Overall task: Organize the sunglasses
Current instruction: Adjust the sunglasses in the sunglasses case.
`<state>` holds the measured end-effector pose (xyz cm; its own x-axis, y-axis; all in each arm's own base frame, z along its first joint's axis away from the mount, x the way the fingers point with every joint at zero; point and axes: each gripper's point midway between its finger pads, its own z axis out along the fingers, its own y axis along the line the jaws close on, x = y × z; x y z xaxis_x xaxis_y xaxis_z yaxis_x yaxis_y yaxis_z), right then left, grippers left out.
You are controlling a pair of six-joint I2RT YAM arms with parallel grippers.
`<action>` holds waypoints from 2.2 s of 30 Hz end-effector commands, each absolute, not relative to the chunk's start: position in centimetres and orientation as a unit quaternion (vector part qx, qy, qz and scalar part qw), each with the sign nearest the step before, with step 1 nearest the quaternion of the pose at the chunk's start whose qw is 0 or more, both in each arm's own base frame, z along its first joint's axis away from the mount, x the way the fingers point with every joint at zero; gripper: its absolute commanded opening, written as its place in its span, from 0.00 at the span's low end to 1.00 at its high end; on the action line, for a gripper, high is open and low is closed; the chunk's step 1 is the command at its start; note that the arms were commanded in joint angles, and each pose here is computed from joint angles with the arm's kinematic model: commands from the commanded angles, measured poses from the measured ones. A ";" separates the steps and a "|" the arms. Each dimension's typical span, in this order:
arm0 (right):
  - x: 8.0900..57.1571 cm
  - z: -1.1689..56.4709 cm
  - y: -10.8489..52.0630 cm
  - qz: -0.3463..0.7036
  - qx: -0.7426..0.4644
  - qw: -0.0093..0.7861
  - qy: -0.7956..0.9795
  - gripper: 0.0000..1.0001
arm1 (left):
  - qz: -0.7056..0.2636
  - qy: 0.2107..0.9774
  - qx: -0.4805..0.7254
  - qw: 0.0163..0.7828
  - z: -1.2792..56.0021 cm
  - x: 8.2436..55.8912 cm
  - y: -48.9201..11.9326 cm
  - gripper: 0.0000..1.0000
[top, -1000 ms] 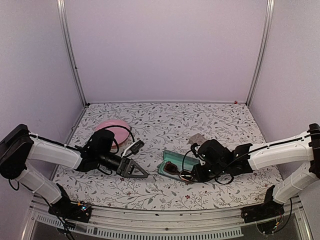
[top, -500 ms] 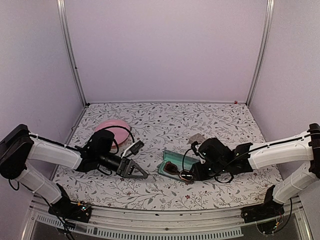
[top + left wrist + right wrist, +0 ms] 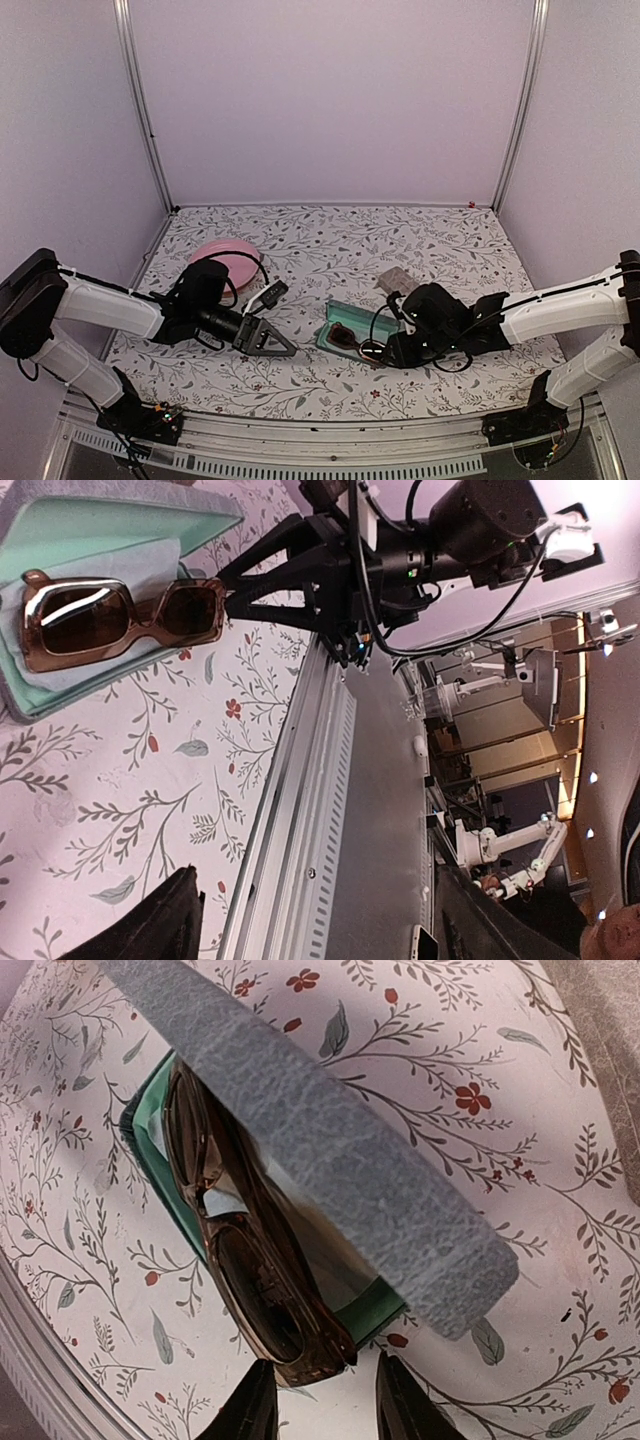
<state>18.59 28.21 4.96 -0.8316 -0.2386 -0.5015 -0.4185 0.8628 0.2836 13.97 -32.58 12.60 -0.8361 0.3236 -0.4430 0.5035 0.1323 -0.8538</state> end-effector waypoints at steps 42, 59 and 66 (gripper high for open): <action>22.8 6.2 30.3 0.183 -0.169 0.290 0.924 0.24 | -0.601 0.745 0.277 0.079 12.4 13.7 -32.2 0.80; 22.5 6.7 29.7 0.177 -0.169 0.290 0.925 0.37 | -0.601 0.746 0.274 0.080 12.3 13.8 -32.2 0.80; 20.8 8.5 30.0 0.203 -0.184 0.294 0.916 0.42 | -0.567 0.770 0.269 0.113 11.0 15.1 -32.1 0.80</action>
<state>21.49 29.77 6.50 -0.7796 -0.2273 -0.5835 -0.4342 0.8677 0.2422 14.04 -32.24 11.71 -0.8408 0.3104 -0.4435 0.5060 0.1597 -0.8476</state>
